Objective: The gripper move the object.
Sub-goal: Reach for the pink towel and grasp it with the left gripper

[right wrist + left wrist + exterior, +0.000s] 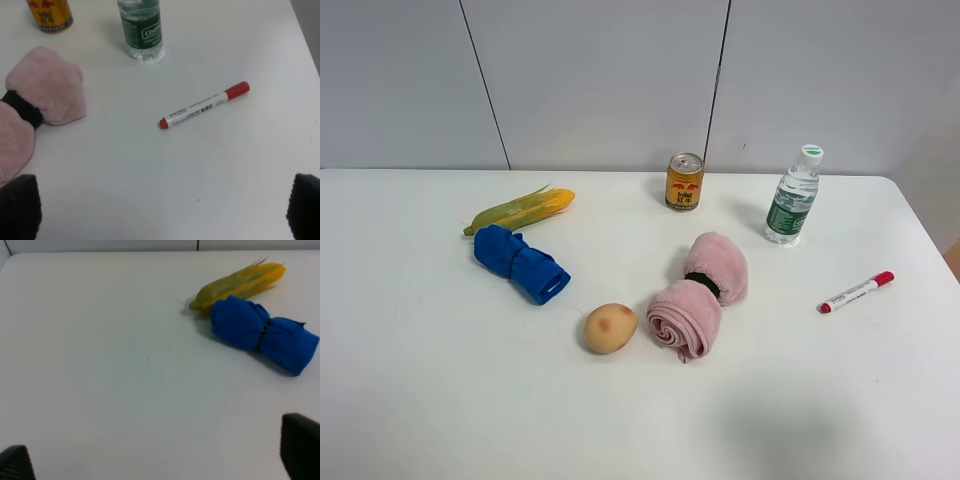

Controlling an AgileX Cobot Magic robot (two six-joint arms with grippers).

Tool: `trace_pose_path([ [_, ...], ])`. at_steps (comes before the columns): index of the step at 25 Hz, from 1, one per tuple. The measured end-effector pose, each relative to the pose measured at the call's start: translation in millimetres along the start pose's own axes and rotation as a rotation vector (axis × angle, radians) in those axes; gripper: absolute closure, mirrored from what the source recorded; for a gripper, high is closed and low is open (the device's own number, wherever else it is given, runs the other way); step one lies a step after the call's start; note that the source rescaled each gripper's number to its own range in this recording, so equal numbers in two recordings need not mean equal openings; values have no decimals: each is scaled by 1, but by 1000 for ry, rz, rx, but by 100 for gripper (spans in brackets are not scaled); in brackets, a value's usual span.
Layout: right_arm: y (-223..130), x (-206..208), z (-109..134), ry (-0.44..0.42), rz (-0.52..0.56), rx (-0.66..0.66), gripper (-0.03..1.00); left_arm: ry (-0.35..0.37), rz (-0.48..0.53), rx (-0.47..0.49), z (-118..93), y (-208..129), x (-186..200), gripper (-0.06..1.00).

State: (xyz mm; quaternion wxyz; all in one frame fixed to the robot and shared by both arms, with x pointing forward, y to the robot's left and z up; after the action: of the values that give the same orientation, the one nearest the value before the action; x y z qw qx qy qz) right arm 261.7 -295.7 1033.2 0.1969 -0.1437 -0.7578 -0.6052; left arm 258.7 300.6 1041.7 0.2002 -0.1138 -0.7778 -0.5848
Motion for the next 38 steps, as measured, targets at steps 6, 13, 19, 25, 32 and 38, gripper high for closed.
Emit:
trace_pose_path([
  [6,0,0,0,0,0,0,-3,0,0,0,0,0,0,-6],
  [13,0,0,0,0,0,0,-3,0,0,0,0,0,0,-6],
  [19,0,0,0,0,0,0,-3,0,0,0,0,0,0,-6],
  [25,0,0,0,0,0,0,-3,0,0,0,0,0,0,-6],
  [32,0,0,0,0,0,0,-3,0,0,0,0,0,0,-6],
  [38,0,0,0,0,0,0,-3,5,81,-31,-3,6,-10,-6],
])
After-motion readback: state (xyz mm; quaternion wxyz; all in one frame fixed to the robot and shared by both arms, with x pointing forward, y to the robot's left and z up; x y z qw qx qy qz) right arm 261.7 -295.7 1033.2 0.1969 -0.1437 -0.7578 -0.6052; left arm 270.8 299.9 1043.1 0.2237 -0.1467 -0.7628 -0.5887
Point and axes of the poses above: a point on each arm's last joint axis where the gripper is mounted, x pointing back along that axis away from the gripper, z along the wrist's bending axis when the last joint is at zero, y = z × x, the point moved 3 cm from there along -x, pointing out along that axis toward the gripper, and after that the axes turned 14 degrees about x, right-handed, at the moved point
